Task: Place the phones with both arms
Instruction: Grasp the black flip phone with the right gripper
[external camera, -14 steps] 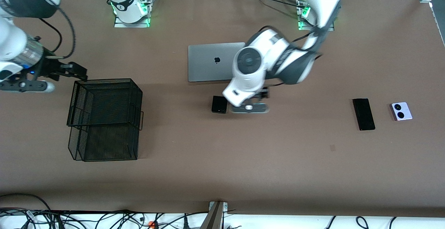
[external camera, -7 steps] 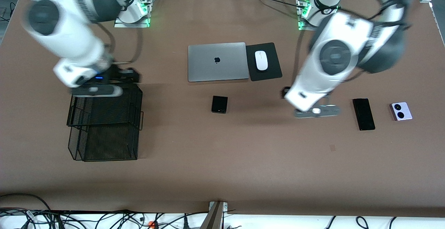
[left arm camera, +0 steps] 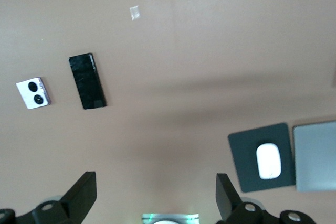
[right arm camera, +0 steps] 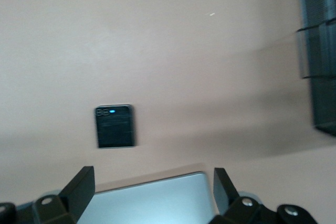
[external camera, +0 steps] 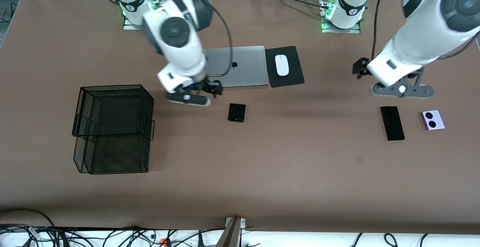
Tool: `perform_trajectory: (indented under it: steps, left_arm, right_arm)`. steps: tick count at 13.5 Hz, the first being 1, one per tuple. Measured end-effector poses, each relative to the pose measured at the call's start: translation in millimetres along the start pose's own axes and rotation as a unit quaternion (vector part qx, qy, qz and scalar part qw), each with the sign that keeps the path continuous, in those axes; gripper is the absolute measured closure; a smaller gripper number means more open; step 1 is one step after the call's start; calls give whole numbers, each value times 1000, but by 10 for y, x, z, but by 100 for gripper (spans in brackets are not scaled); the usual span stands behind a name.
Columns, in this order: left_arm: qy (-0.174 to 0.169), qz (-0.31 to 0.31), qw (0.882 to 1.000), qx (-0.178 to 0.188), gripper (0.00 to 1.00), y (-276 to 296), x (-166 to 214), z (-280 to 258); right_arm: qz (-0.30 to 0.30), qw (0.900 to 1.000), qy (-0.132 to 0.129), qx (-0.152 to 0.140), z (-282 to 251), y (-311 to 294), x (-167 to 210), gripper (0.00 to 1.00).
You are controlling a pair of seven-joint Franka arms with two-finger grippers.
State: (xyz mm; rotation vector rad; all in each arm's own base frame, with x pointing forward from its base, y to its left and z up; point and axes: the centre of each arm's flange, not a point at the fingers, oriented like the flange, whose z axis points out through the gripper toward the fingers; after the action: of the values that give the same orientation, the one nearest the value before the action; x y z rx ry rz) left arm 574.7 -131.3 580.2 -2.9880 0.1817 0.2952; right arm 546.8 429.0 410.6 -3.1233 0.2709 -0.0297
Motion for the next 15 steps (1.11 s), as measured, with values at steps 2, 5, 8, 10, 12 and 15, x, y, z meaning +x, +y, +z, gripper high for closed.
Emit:
perform_trajectory:
  steps: [2, 5, 8, 10, 12, 15]
  left_arm:
    - [-15, 14, 1000, -2, 0, -258, -23, 137]
    - [-14, 13, 999, -39, 0, -555, 18, 217]
    - [-14, 3, 998, -69, 0, -883, 20, 263]
    - [-13, 7, 997, -69, 0, -864, 20, 263]
    - [-13, 11, 997, -69, 0, -827, 20, 258]
    - [-13, 11, 997, -69, 0, -827, 19, 257]
  right_arm:
    - [8, 1000, -3, -5, 261, -374, -151, 0]
    - [23, 999, 13, -23, 723, -800, -382, 0]
    - [24, 999, 21, -22, 1084, -954, -442, 0]
    - [25, 999, 27, -14, 1266, -969, -390, 0]
    - [26, 999, 31, -9, 1465, -976, -355, 0]
    - [29, 999, 33, -8, 1718, -939, -286, 0]
